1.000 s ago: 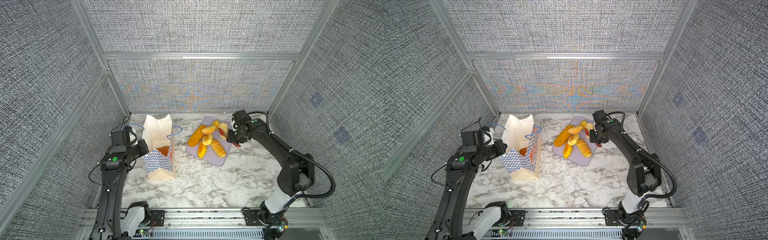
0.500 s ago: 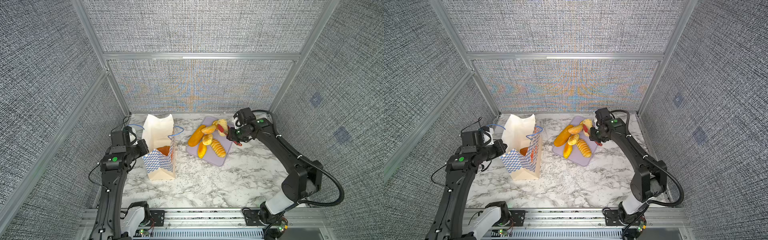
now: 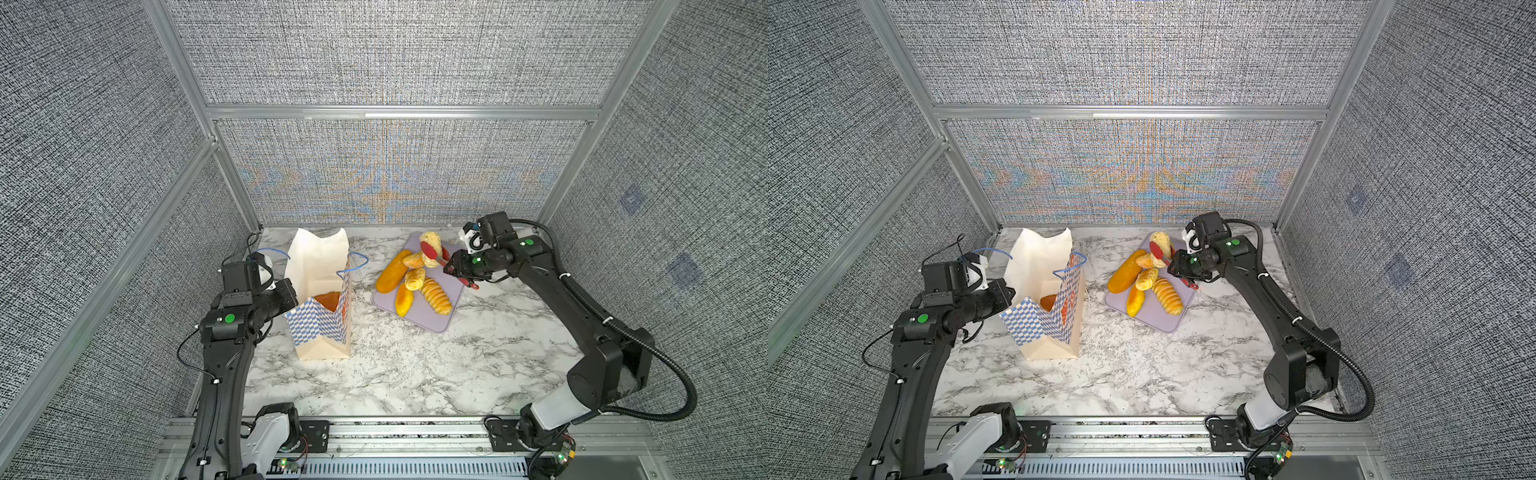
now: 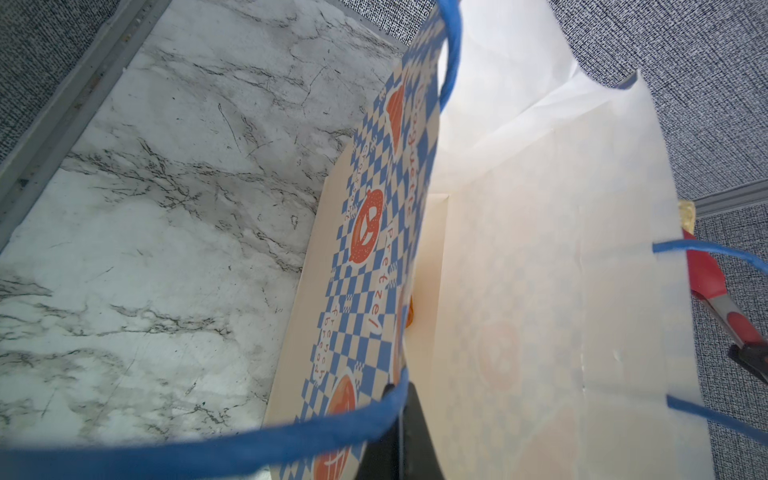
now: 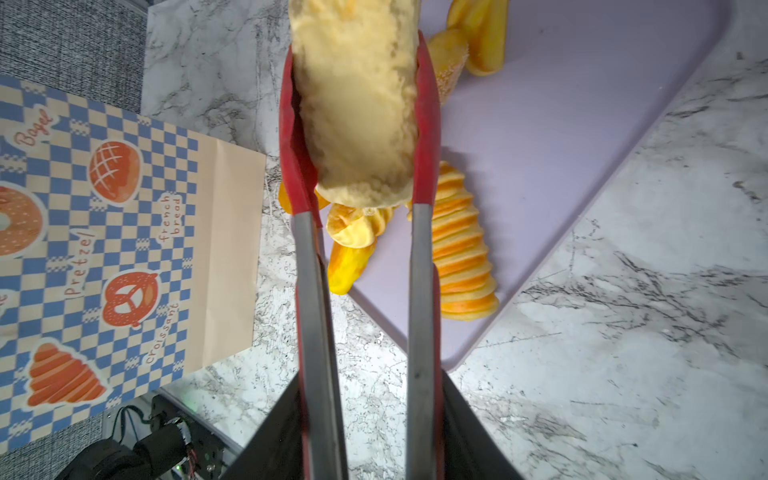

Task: Place the fake bread into the paper bag
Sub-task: 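Squeeze the tongs on the pale oblong bread and lift it, then carry the pale oblong bread in the tongs over the open paper bag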

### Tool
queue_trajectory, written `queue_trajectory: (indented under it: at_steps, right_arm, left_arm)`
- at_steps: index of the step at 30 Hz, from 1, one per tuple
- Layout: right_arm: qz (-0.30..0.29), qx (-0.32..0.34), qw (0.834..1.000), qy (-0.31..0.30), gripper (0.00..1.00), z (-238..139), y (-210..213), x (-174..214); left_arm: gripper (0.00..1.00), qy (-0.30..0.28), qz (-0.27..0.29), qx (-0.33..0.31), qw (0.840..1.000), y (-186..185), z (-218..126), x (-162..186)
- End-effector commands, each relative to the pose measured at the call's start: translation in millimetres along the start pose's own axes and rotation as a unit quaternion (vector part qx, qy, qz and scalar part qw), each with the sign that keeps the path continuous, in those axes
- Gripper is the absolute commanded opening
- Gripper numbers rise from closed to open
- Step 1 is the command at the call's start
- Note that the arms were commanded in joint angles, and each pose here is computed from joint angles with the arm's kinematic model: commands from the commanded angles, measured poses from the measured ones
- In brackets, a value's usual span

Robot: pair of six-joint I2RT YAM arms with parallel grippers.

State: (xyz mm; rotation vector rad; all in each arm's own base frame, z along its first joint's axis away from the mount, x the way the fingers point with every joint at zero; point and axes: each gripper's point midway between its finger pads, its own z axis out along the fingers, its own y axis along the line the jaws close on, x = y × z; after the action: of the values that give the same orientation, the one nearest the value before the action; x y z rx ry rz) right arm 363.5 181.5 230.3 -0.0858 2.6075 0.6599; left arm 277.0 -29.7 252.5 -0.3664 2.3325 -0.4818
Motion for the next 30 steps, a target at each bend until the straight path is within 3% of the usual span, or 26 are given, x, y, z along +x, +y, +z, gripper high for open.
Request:
queue_trajectory:
  at_steps: [1,18,30]
  right_arm:
    - [-0.001,-0.049,0.999,-0.016,0.46,-4.6,19.3,-8.9]
    - [0.016,-0.155,0.988,-0.017,0.46,-13.6,59.0,-18.6]
    - [-0.004,-0.183,0.983,-0.03,0.46,-29.5,90.4,-26.2]
  left_arm:
    - [0.04,-0.011,0.003,0.007,1.0,-2.7,-0.1,-5.0]
    - [0.04,-0.012,0.003,0.006,1.0,-2.5,-1.0,-4.9]
    - [0.04,-0.014,0.001,0.009,1.0,-3.7,-1.0,-6.4]
